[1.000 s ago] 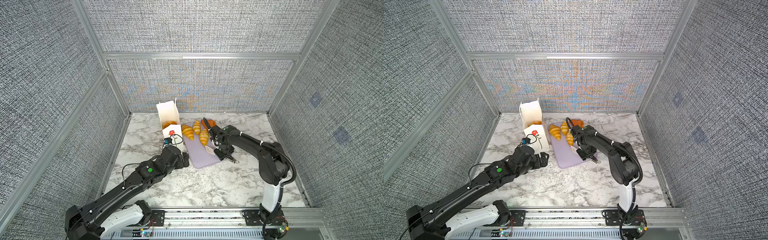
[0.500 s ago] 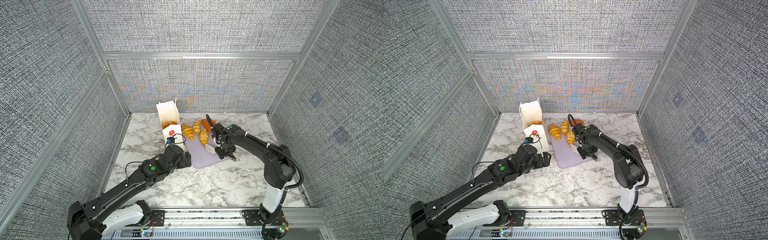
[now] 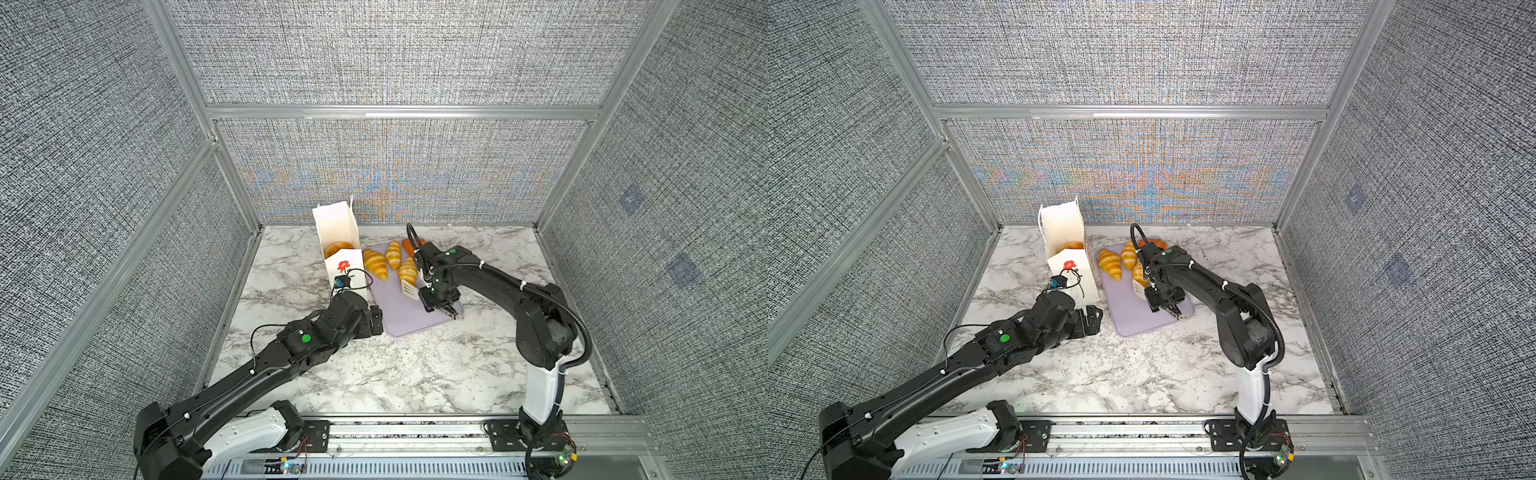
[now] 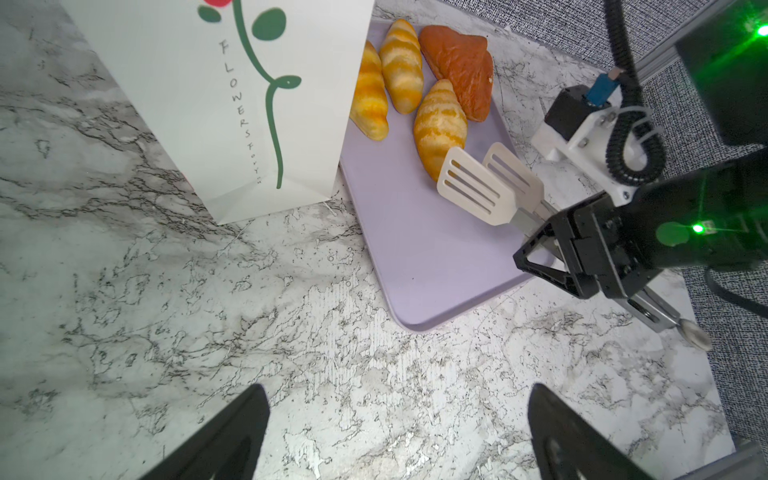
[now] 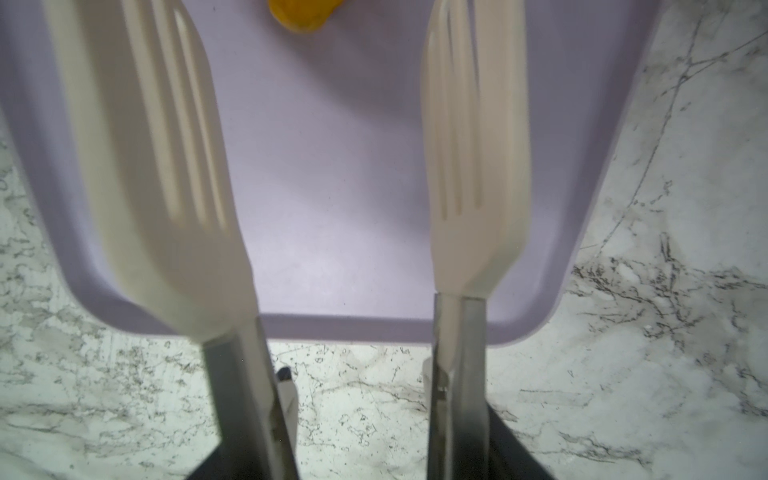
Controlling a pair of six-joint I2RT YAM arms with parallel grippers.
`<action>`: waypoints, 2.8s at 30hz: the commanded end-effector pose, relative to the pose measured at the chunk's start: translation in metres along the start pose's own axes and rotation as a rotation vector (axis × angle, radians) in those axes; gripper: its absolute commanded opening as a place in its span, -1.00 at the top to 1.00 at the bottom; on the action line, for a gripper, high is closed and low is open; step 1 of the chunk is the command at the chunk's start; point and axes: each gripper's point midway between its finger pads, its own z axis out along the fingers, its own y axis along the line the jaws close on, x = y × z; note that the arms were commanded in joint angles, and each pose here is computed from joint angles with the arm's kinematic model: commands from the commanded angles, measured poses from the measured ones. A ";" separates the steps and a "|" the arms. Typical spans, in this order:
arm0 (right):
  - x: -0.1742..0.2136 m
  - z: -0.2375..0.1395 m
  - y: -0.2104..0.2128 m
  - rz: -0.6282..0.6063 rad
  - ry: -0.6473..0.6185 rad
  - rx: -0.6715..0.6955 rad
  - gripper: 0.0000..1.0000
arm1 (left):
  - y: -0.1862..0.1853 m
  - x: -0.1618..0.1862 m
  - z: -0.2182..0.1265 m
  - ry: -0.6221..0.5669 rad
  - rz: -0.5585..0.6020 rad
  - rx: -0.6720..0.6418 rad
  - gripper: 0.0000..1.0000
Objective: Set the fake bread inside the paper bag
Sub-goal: 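Close the tongs on the striped croissant with the right gripper, then lift the striped croissant off the tray in the tongs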
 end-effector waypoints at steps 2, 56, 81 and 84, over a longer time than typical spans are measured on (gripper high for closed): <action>-0.015 0.005 0.001 0.047 -0.014 0.015 -0.18 | 0.000 -0.004 -0.001 -0.021 -0.008 -0.001 -0.97; 0.028 0.008 0.001 -0.153 0.115 0.031 -0.20 | 0.007 0.005 -0.001 -0.017 -0.021 -0.008 -0.97; 0.034 0.011 -0.010 -0.247 0.199 0.108 0.25 | 0.013 0.003 -0.006 -0.028 -0.017 -0.030 -0.98; 0.031 0.006 -0.010 -0.247 0.175 0.100 0.28 | 0.017 0.002 -0.011 -0.034 -0.014 -0.042 -0.98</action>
